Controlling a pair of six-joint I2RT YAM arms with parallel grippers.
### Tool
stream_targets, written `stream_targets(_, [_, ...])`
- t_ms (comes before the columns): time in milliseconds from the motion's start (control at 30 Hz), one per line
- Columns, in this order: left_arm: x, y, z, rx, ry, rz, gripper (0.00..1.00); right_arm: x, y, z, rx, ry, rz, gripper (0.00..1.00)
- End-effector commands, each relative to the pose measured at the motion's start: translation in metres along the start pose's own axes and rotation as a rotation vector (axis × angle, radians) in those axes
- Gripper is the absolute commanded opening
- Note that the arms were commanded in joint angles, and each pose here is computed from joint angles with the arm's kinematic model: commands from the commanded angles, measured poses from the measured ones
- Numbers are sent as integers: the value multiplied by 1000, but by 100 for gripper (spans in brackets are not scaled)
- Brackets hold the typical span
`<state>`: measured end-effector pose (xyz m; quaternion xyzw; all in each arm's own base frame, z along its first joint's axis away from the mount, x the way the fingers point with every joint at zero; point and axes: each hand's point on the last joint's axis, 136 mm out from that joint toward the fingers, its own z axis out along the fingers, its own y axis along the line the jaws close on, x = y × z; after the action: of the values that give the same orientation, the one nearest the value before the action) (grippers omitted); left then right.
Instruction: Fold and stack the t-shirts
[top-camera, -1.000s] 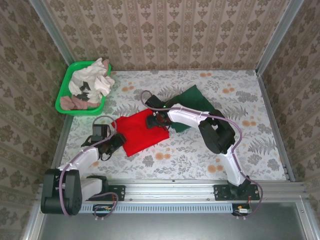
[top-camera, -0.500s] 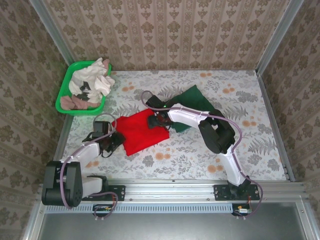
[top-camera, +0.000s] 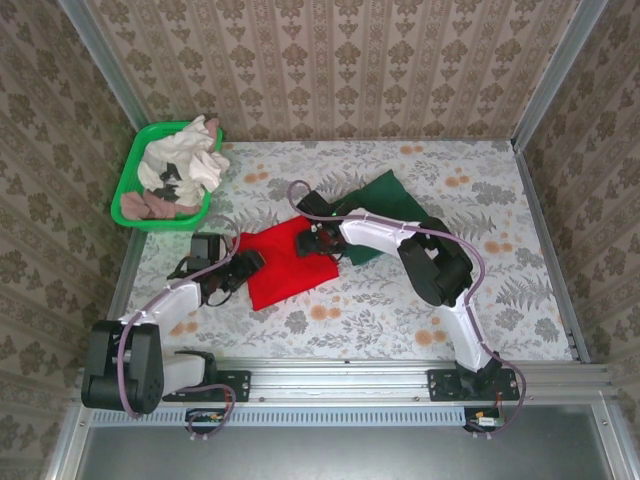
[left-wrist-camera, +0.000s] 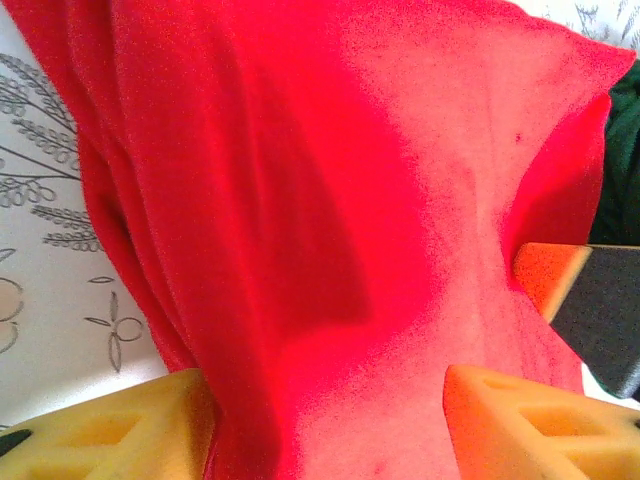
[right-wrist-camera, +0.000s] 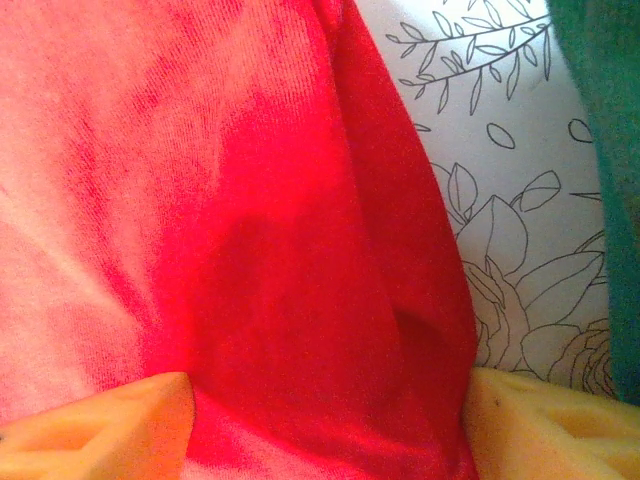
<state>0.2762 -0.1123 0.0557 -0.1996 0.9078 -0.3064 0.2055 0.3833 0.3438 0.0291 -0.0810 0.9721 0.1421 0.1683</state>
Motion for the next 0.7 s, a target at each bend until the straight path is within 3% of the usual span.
stream_targets(0, [11, 12, 0, -15, 20, 0, 65, 10, -1, 1, -22, 37, 36, 72])
stream_targets(200, [14, 13, 11, -4, 46, -10, 62, 8, -9, -4, 1, 30, 46, 72])
stream_targets(533, [4, 0, 11, 31, 52, 28, 15, 4, -19, -7, 35, -5, 51, 72])
stream_targets(667, [-2, -2, 8, 49, 49, 38, 11, 6, -18, 4, 16, 3, 49, 73])
